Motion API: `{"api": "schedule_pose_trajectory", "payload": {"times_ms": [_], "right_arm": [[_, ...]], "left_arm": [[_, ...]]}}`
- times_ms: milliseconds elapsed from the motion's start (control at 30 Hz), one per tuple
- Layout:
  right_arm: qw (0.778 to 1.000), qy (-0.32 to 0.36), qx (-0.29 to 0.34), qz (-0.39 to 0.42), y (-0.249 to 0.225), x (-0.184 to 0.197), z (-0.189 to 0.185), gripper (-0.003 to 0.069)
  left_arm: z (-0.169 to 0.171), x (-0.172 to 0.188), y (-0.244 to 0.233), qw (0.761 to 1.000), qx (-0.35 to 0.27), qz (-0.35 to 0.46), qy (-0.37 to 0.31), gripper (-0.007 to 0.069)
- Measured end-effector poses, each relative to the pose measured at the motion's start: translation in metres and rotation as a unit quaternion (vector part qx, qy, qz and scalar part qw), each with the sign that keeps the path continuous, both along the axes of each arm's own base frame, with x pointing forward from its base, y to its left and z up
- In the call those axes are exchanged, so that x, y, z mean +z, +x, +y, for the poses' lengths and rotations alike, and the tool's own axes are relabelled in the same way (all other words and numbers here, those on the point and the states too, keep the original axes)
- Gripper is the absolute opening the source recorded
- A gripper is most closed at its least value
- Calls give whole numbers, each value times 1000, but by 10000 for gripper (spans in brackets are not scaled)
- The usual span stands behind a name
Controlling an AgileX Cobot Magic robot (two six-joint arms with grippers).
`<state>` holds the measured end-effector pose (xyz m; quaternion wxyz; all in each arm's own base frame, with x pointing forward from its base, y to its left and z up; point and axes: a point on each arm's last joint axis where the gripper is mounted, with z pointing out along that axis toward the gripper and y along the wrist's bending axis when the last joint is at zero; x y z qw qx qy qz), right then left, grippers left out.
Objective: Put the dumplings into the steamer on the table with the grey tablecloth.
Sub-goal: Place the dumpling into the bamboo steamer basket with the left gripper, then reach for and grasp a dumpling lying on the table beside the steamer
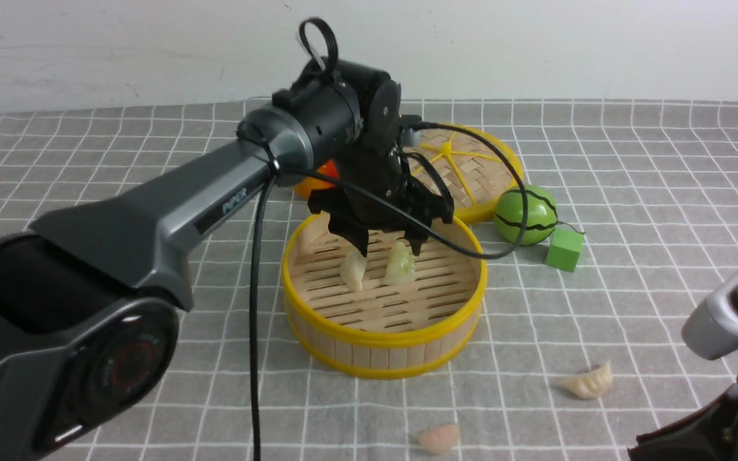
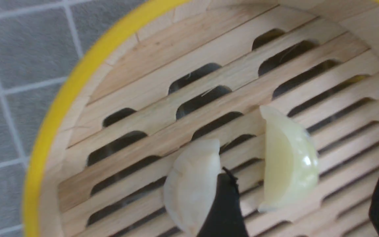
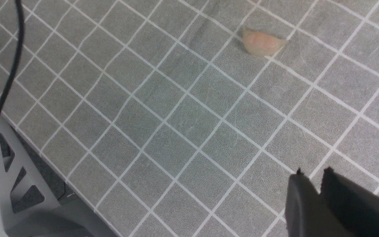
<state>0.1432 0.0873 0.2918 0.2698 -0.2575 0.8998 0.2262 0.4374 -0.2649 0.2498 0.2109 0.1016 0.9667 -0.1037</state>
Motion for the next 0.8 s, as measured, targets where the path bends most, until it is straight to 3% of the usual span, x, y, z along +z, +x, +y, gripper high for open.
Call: {"api": "schedule_pose_trajectory", "payload": {"times_ms": [133,233,300,400,533,567,800], "right_arm": [[1000,0,2,-5,2,5,1,92],[1000,-1,8,-6,7,13,3,93],[1000,-3,10,-5,13,17,5,93],[1000,-5,21,-6,23,23,12,93],[999,-8,51,-3,28,25,27,93],[997,-17,75,-6,31,25,38,93],[979,-95,183,-9,46,15,89,93]], "left_arm": [[19,76,-22,998,-9,-55,-18,533],[36,130,-49,995,-15,-89,-33,474],[49,167,-72,992,-21,-115,-43,407],[72,214,-110,984,-28,-162,-62,244],[93,240,-146,980,-30,-186,-69,92],[104,243,-163,980,-30,-186,-67,13],[141,214,-226,989,-33,-139,-40,-15]]}}
